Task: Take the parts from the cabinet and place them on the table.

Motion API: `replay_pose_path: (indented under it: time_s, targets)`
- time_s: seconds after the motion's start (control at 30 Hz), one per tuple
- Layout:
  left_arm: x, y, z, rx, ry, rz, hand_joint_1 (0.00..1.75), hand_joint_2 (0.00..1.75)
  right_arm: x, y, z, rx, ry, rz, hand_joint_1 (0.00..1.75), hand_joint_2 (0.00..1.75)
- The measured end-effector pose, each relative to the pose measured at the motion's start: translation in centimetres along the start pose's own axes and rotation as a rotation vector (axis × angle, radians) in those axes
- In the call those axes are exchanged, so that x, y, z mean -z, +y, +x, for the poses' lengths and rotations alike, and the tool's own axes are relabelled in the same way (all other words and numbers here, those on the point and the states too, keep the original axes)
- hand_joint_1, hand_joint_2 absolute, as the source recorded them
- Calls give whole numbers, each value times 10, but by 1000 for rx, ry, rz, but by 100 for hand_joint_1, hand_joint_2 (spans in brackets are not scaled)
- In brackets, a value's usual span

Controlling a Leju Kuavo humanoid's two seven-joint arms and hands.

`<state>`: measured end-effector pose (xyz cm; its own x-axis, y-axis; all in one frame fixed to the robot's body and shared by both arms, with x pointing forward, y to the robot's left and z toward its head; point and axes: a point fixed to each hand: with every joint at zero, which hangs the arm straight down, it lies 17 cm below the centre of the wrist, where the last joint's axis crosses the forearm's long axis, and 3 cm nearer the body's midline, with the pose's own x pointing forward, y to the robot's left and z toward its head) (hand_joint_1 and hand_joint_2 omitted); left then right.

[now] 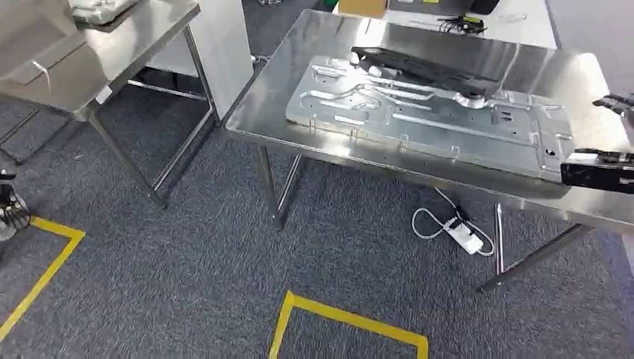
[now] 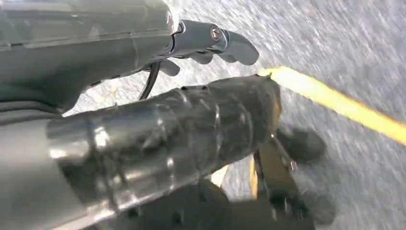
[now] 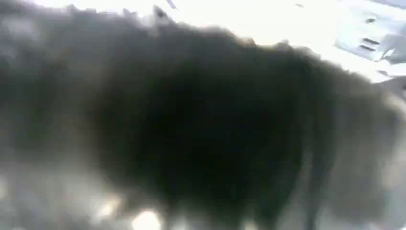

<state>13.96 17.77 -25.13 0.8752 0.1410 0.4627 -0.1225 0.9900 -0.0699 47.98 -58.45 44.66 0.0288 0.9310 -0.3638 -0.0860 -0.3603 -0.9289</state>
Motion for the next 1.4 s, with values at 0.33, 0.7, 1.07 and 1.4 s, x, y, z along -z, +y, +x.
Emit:
replay_pose_path:
  time_s: [0.33,0.7,1.07,1.4]
  targets:
    - [-1,-1,-2,1,5,-2,0,0,4,1,3,24,-1,11,0,0]
    - [0,-2,-2,3,7,-4,0,0,12,-6,8,16,0,-12,0,0]
    - [0,-2,-1,4,8,-2,0,0,13,-6,5,12,2,-23,0,0]
    - [0,-3,-1,7,10,2,0,0,13,0,6,17,-1,-16,0,0]
